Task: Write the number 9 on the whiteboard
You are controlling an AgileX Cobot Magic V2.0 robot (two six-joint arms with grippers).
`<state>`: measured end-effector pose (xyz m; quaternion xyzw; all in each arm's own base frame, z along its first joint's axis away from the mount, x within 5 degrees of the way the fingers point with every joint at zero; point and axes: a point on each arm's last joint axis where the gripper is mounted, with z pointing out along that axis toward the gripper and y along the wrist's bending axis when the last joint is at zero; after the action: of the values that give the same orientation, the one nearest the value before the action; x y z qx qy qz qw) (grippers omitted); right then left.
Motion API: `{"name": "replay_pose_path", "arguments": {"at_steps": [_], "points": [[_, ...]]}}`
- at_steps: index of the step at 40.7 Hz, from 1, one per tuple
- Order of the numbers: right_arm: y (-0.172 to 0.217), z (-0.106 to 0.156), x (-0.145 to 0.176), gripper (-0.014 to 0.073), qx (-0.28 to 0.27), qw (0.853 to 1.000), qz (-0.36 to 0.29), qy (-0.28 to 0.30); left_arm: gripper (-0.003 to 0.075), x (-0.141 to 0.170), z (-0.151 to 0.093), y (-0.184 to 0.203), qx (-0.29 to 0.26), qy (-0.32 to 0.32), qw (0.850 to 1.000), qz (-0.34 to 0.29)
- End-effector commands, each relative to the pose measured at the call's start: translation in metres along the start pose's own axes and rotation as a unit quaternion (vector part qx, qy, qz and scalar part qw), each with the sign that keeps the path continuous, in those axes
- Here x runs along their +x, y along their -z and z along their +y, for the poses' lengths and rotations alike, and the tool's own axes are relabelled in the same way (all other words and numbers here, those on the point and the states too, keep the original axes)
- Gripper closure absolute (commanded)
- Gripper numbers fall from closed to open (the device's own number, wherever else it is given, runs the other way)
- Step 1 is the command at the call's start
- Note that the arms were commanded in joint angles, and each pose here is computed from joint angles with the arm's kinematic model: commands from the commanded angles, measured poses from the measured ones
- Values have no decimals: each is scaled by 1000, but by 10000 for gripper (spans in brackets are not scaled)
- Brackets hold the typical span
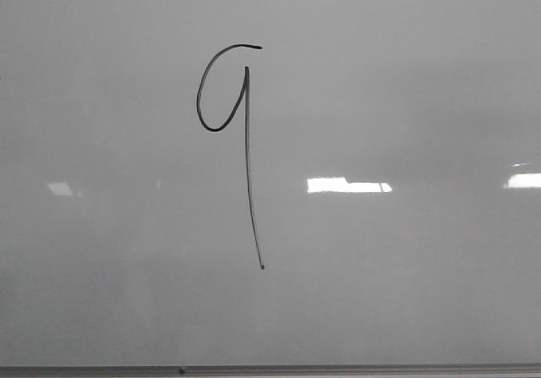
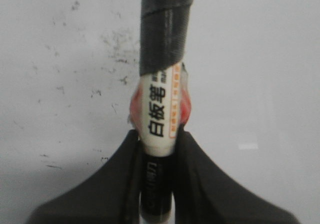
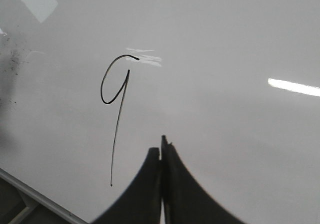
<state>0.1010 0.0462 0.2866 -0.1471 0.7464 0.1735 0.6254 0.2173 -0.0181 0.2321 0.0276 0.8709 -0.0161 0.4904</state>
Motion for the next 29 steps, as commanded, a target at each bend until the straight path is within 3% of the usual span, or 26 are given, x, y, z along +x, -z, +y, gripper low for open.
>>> {"name": "replay_pose_path", "arguments": {"at_steps": [1,9,22,29], "points": [[2,-1,-10,663,10,1000,-20,-9,739,-12,5,-15,-31,10,999,-16],[2,-1,-10,663,6,1000,-18,-9,739,-22,7,-50,-47,11,999,0],[2,-1,-10,663,6,1000,-18,-9,735,-24,6,-68,-48,10,999,14],[2,-1,-10,663,6,1000,-18,-9,674,-24,6,-68,-48,10,999,14]]}}
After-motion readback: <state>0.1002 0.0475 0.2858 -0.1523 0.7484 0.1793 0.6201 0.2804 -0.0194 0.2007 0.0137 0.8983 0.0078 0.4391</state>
